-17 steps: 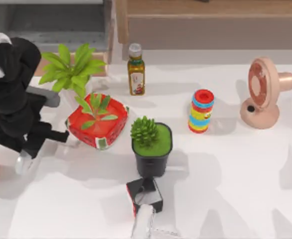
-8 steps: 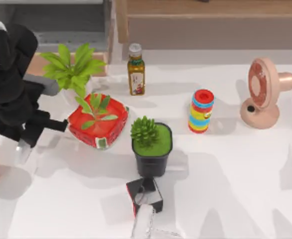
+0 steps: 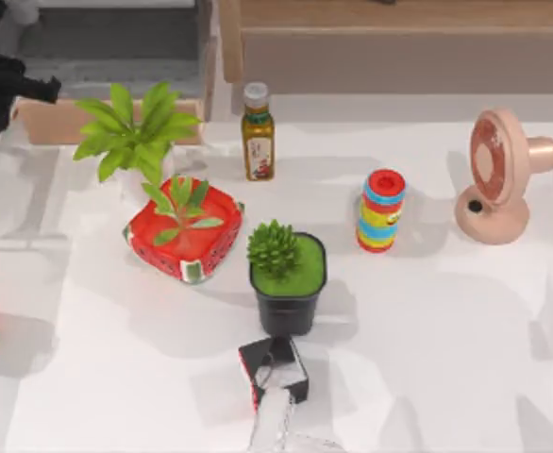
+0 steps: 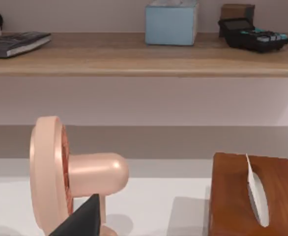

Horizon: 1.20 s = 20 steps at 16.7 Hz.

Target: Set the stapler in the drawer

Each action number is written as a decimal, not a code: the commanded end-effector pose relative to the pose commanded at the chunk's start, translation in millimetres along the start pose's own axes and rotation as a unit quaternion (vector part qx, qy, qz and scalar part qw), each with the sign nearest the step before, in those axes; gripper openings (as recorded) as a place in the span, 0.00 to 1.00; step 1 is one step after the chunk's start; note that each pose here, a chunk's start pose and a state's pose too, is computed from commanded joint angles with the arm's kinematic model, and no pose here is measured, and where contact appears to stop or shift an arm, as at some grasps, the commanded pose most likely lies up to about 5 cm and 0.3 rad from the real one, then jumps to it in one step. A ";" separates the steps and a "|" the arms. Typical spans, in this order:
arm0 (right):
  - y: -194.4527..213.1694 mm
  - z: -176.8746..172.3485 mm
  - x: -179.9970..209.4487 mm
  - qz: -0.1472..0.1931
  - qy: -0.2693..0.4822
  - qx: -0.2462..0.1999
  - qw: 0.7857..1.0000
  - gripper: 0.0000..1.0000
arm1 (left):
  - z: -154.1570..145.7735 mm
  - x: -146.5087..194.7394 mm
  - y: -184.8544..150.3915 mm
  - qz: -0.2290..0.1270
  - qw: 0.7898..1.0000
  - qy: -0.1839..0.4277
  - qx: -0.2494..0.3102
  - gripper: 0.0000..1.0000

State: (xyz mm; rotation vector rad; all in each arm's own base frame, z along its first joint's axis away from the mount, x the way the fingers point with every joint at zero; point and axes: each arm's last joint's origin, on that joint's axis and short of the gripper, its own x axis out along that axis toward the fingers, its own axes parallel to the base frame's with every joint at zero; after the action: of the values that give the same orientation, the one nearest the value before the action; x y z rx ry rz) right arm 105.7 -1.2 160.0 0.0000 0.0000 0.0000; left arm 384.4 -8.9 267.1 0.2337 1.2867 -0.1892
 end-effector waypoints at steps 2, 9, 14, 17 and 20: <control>0.0 0.0 0.0 0.000 0.000 0.000 1.000 1.00 | 13.2 -14.9 31.0 0.017 1.000 -0.017 -0.015 0.00; 0.0 0.0 0.0 0.000 0.000 0.000 1.000 1.00 | 24.5 33.0 157.5 0.041 0.994 0.030 -0.101 0.00; 0.0 0.0 0.0 0.000 0.000 0.000 1.000 1.00 | 13.6 103.0 194.2 0.005 0.986 0.099 -0.131 0.00; 0.0 0.0 0.0 0.000 0.000 0.000 1.000 1.00 | 10.4 123.0 193.9 -0.013 0.983 0.129 -0.131 0.00; 0.0 0.0 0.0 0.000 0.000 0.000 1.000 1.00 | 10.0 124.7 193.5 -0.016 0.982 0.133 -0.131 0.00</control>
State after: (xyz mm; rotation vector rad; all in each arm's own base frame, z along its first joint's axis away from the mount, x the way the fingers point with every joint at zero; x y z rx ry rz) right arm 105.7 -1.2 160.0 0.0000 0.0000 0.0000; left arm 479.3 173.1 162.6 0.0122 1.5654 -0.0131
